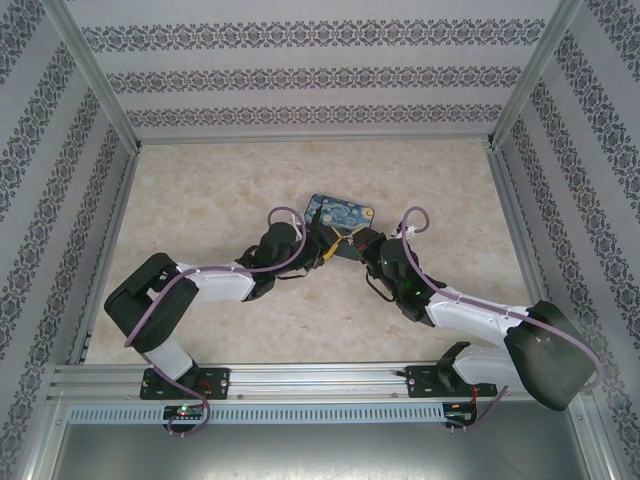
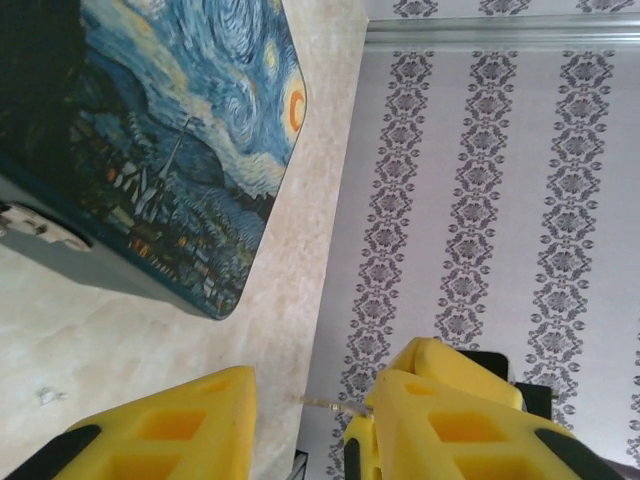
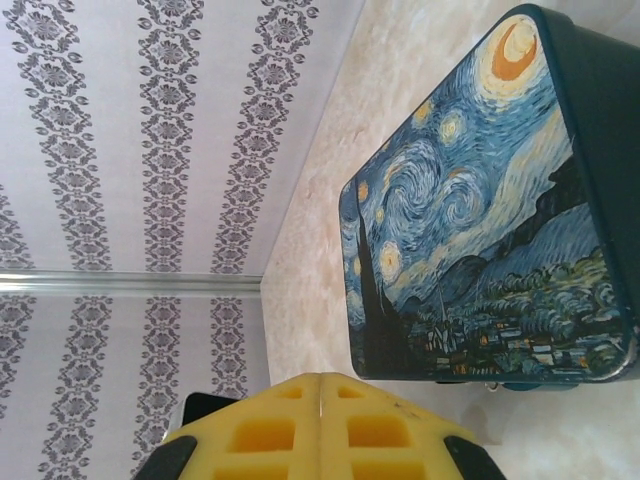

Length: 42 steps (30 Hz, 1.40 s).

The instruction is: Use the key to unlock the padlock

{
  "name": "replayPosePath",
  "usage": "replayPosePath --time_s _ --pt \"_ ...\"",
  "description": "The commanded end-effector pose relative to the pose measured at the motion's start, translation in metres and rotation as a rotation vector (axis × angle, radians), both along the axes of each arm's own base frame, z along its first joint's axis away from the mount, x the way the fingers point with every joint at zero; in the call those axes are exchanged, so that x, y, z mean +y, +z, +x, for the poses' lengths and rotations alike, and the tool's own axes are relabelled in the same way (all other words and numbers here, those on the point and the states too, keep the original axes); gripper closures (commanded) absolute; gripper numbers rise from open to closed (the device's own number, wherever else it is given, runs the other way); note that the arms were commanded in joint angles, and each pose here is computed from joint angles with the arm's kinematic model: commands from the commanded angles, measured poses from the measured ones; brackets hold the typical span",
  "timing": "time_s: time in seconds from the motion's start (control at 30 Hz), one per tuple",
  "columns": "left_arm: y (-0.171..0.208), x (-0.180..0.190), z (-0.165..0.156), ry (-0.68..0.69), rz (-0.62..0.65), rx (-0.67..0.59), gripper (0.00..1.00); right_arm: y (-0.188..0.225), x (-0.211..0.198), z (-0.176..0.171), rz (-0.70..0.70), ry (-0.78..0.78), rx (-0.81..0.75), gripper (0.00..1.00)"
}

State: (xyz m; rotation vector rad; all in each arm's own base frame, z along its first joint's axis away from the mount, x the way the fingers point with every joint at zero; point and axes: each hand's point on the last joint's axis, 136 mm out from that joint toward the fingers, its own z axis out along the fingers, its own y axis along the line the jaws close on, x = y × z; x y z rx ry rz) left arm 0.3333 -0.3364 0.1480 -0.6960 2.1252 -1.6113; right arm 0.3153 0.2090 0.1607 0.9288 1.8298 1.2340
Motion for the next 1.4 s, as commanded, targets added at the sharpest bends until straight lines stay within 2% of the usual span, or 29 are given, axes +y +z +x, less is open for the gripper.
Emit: replayPosePath --time_s 0.0,0.2,0.43,0.63,0.77,0.83,0.9,1.0,1.13,1.37 --pt "0.033 -0.013 0.009 0.015 -0.101 -0.069 0.66 0.014 0.006 0.004 0.038 -0.012 -0.037 1.00" --pt "0.037 -0.019 0.013 0.026 -0.115 -0.078 0.69 0.010 0.006 0.003 0.041 -0.011 -0.029 1.00" --pt "0.035 -0.022 0.013 0.029 -0.114 -0.074 0.80 0.007 0.003 0.002 0.041 -0.025 -0.030 1.00" --pt "0.027 -0.019 0.011 0.042 -0.089 -0.060 0.98 0.006 0.001 0.001 0.042 -0.022 -0.028 1.00" --pt "0.021 -0.017 0.010 0.036 -0.057 -0.059 1.00 0.006 0.001 0.003 0.036 0.009 -0.031 1.00" --pt "0.017 -0.012 0.011 0.025 -0.022 -0.060 1.00 0.004 -0.001 0.006 0.029 0.060 -0.022 0.73" --pt "0.010 -0.006 0.010 -0.003 0.040 -0.067 1.00 0.001 -0.011 0.008 0.015 0.094 -0.017 0.32" --pt "0.007 0.002 0.010 -0.058 0.099 -0.095 1.00 -0.003 -0.027 0.007 -0.067 0.153 0.004 0.13" --pt "0.007 0.011 0.010 -0.164 0.158 -0.139 1.00 0.000 -0.030 0.003 -0.170 0.288 -0.036 0.10" --pt "0.026 0.015 0.014 -0.363 0.153 -0.259 1.00 0.011 -0.010 -0.007 -0.160 0.490 -0.168 0.15"
